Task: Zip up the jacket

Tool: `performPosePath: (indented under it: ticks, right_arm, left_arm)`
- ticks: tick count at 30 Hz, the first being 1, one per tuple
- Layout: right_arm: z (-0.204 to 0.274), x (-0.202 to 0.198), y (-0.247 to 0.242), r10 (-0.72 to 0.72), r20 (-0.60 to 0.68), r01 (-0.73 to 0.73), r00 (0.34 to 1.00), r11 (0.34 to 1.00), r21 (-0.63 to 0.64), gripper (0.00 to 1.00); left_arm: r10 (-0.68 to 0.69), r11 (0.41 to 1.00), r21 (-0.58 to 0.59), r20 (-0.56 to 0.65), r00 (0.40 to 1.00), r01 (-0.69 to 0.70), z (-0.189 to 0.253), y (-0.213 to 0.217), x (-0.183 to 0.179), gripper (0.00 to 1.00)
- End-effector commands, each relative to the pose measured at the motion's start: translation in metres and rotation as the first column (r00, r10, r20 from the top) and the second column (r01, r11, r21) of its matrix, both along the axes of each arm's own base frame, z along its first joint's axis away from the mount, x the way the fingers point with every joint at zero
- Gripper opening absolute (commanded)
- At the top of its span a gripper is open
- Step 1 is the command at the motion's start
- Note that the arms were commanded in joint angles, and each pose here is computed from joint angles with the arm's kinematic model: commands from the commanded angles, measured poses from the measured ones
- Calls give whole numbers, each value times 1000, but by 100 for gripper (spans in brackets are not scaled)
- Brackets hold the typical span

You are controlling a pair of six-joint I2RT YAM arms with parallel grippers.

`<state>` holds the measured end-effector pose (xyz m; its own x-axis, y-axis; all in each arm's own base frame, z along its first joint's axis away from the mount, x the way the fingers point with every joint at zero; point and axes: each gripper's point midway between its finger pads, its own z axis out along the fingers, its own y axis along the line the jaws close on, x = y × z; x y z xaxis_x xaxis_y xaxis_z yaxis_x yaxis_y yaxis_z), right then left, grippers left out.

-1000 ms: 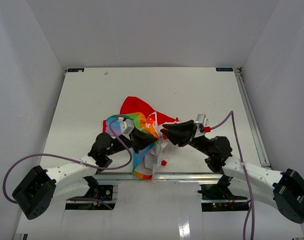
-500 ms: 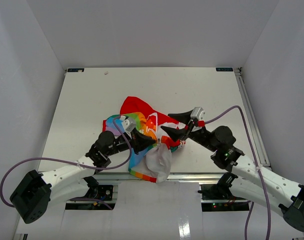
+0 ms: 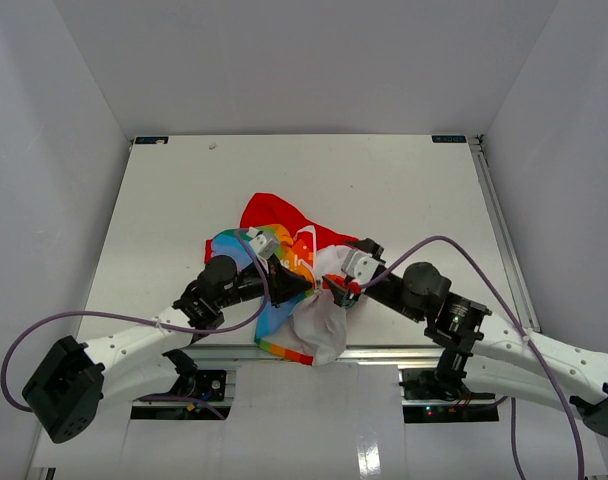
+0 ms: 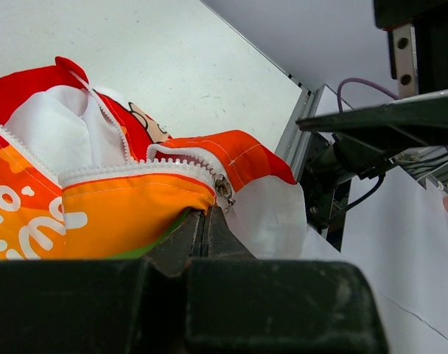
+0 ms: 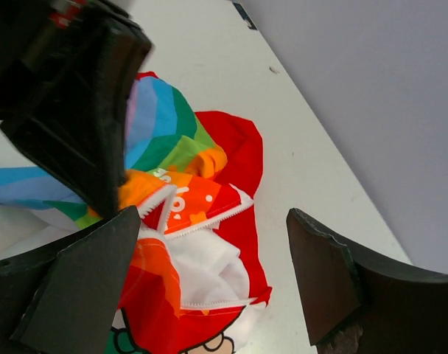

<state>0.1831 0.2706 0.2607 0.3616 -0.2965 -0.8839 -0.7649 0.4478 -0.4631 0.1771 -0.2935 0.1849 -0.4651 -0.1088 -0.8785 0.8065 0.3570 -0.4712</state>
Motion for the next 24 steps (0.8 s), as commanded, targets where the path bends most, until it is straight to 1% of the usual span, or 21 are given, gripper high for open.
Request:
performPosePath:
  ticks: [1,3,4,8,10,12,15,19,24]
  right_arm:
    - [17,-11,10,-74,223,92,972,993,-73,87]
    - [17,-19,15,-112,313,150,943,983,-102,87]
    - [15,-25,17,-111,348,158,931,981,-109,87]
    - [8,-45,23,-91,404,154,910,980,-126,87]
    - [-1,-45,22,-112,433,201,895,965,-166,87]
    - [-3,-49,25,-101,466,215,879,957,-197,88]
    - [-12,-55,31,-68,500,224,863,940,-259,88]
    - [-30,-62,26,-54,533,273,845,900,-340,89]
    - [-49,-64,18,-36,536,268,844,893,-362,89]
  left_arm:
    - [-20,1000,-17,-12,1000,19,13,-6,3,0]
    - [-22,1000,-16,-15,1000,22,12,-6,3,0]
    - [-21,1000,-16,-14,1000,21,13,-6,3,0]
    - [-17,1000,-20,-17,1000,16,14,-2,4,0]
    - [-22,1000,-23,-20,1000,22,16,-1,3,0]
    - [-25,999,-29,-21,999,24,17,-1,3,0]
    - [-18,999,-29,-23,1000,18,17,1,4,0]
    - [-13,999,-38,-25,1000,12,16,4,4,0]
    - [-18,999,-44,-26,1000,16,19,5,4,0]
